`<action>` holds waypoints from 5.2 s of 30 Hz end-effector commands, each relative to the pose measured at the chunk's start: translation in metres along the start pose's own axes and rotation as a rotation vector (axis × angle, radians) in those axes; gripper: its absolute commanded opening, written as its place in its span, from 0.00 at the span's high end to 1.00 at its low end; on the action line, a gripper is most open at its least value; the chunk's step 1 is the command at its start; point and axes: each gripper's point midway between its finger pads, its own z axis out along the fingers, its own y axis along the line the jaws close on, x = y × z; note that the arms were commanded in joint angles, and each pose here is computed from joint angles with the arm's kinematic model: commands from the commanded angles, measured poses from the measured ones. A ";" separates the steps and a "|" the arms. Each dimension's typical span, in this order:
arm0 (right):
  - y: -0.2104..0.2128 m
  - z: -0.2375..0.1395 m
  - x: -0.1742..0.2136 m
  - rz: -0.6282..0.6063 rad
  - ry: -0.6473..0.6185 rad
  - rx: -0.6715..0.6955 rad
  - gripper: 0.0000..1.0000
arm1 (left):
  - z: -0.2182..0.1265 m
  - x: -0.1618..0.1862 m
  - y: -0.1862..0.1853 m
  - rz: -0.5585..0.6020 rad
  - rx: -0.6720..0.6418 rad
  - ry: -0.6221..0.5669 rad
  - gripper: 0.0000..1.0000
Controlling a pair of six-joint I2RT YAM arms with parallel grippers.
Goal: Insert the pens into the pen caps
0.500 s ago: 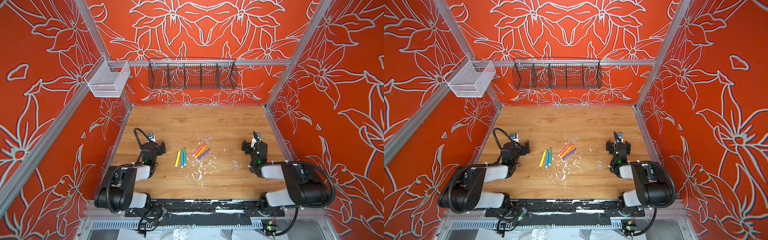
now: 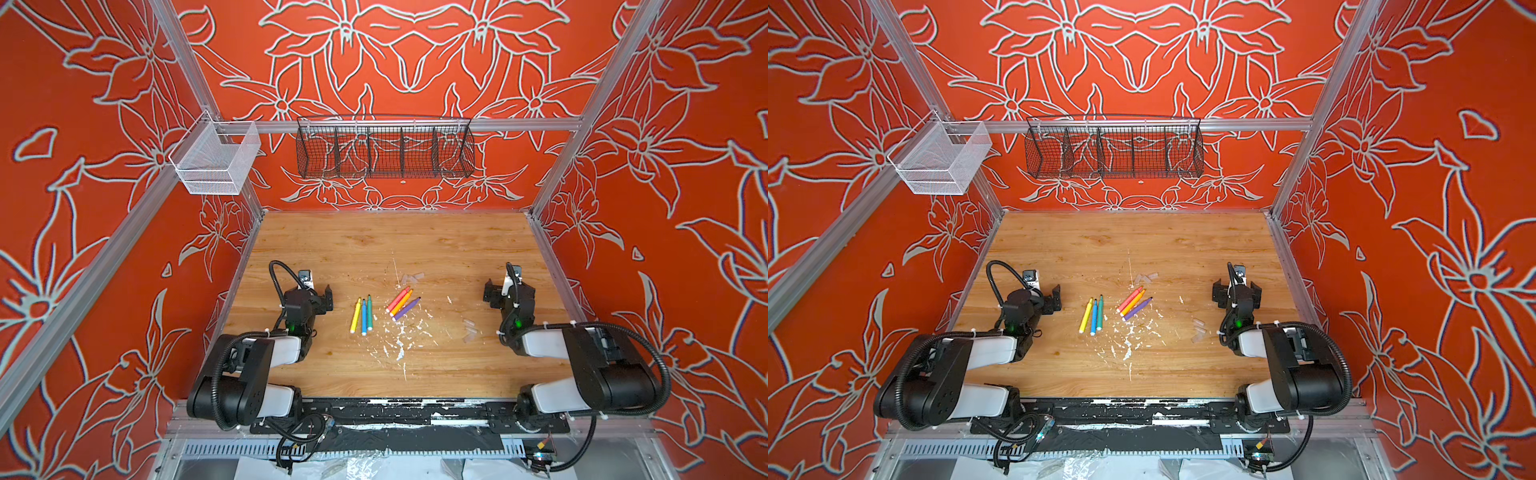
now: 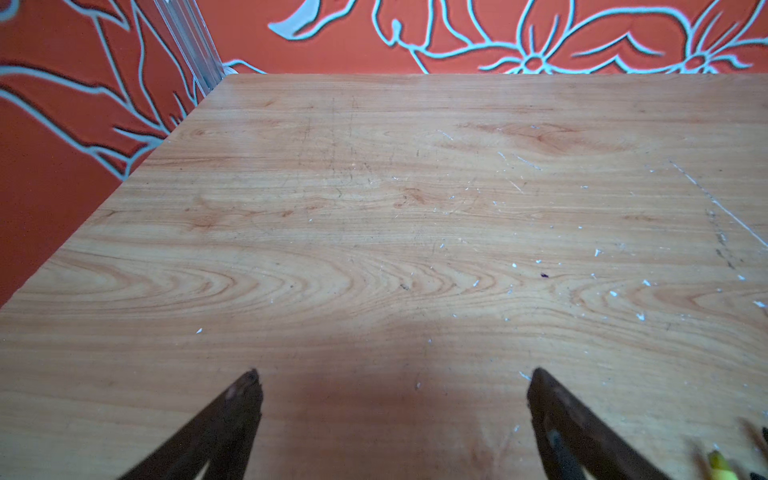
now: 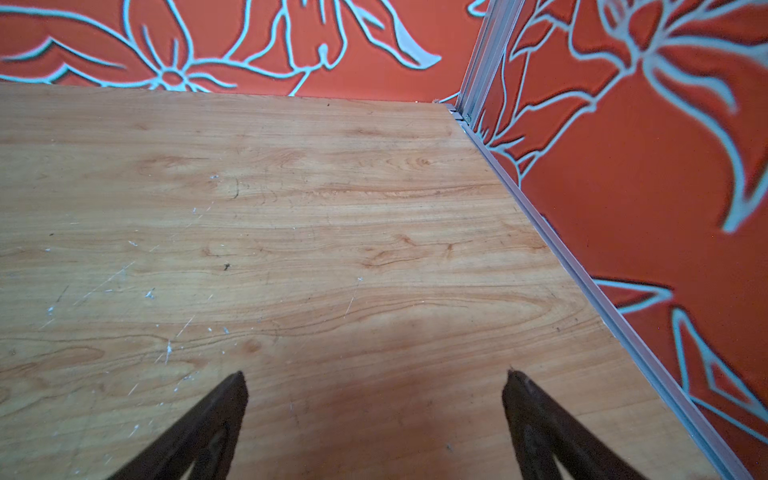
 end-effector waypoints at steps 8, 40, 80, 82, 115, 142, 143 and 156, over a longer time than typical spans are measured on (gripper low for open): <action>0.004 0.002 -0.010 0.006 -0.021 -0.014 0.03 | 0.005 -0.012 -0.001 -0.005 0.010 -0.011 0.03; -0.032 -0.086 -0.032 0.484 0.034 0.006 0.03 | -0.130 -0.082 -0.059 -0.440 0.416 0.048 0.03; -0.010 -0.081 -0.028 0.497 -0.001 -0.126 0.11 | -0.091 0.033 -0.258 0.446 0.371 0.609 0.57; -0.010 -0.082 -0.028 0.497 -0.002 -0.125 0.11 | -0.085 0.042 -0.266 0.458 0.371 0.633 0.58; -0.012 -0.089 -0.028 0.505 -0.029 -0.137 0.12 | -0.062 0.093 -0.280 0.529 0.306 0.821 0.63; -0.020 -0.091 -0.024 0.523 -0.031 -0.092 0.10 | -0.109 -0.038 -0.327 0.442 0.592 0.515 1.00; -0.022 -0.091 -0.023 0.528 -0.030 -0.084 0.10 | -0.116 -0.049 -0.332 0.418 0.640 0.479 1.00; 0.001 -0.102 -0.129 0.810 -0.086 -0.277 0.14 | -0.150 -0.139 -0.332 0.408 0.745 0.184 1.00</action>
